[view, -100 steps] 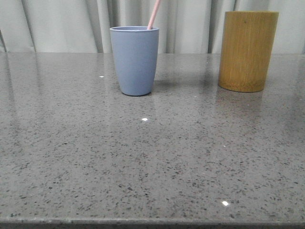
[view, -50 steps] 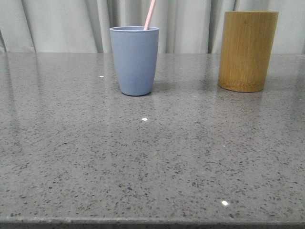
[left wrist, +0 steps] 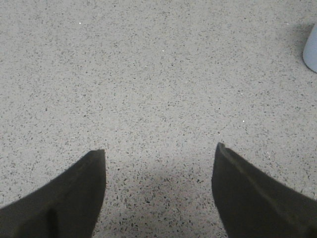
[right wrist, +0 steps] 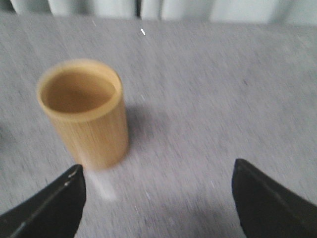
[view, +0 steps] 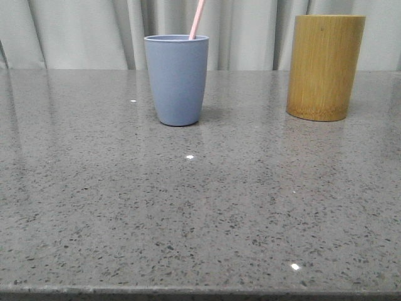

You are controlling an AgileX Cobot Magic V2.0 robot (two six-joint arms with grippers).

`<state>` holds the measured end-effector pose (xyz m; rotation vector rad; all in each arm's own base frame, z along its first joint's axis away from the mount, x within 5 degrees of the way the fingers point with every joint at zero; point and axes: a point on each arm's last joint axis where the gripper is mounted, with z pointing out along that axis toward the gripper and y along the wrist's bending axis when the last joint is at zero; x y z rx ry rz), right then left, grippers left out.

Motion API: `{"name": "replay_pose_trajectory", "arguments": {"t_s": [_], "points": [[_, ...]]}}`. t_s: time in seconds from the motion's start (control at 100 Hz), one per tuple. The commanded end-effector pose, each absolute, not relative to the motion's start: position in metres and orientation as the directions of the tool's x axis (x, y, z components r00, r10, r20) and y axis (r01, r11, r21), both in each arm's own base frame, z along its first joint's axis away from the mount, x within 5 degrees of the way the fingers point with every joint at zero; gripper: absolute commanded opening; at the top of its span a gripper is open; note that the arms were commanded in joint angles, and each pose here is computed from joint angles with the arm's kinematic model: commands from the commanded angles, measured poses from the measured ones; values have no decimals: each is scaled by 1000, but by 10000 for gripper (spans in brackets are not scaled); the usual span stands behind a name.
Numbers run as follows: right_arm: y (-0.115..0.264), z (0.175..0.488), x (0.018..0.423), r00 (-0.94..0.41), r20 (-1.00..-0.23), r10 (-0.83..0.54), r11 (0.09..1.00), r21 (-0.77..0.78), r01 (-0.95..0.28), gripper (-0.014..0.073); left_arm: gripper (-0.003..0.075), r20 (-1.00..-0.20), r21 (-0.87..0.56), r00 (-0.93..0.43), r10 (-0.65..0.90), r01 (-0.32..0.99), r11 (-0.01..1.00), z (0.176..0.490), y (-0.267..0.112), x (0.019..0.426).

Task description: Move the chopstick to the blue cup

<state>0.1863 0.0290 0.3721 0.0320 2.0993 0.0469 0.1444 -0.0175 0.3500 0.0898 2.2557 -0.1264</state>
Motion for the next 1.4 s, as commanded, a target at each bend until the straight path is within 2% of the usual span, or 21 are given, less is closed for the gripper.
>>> {"name": "replay_pose_trajectory", "arguments": {"t_s": [0.0, 0.16, 0.3, 0.62, 0.67, 0.74, 0.95, 0.99, 1.39], "points": [[20, 375, 164, -459, -888, 20, 1000, 17, 11, 601, 449, -824, -76, -567, -5, 103, 992, 363, -18, 146], [11, 359, 133, -478, -878, 30, 999, 17, 32, 601, 449, -824, -82, -567, -9, 104, 991, 363, -18, 146], [7, 357, 115, -452, -891, 42, 999, 29, 37, 601, 449, -823, -88, -567, -13, 105, 991, 363, -18, 146], [4, 358, 110, -442, -896, 41, 999, 24, 44, 591, 430, -826, -88, -563, -14, 105, 991, 363, -18, 146], [4, 358, 110, -442, -896, 41, 999, 24, 44, 557, 398, -825, -88, -565, -14, 104, 991, 363, -18, 147], [4, 358, 110, -442, -896, 41, 999, 24, 44, 463, 329, -825, -88, -565, -14, 104, 991, 363, -18, 147], [4, 358, 110, -442, -896, 41, 999, 24, 44, -4, 38, -826, -88, -564, -14, 104, 991, 363, -18, 147], [4, 358, 110, -442, -896, 41, 999, 24, 44, -71, -20, -826, -88, -564, -14, 104, 991, 363, -18, 147], [4, 358, 110, -444, -895, 42, 999, 24, 45, -68, -19, -826, -88, -564, -14, 104, 991, 363, -18, 147]]}}
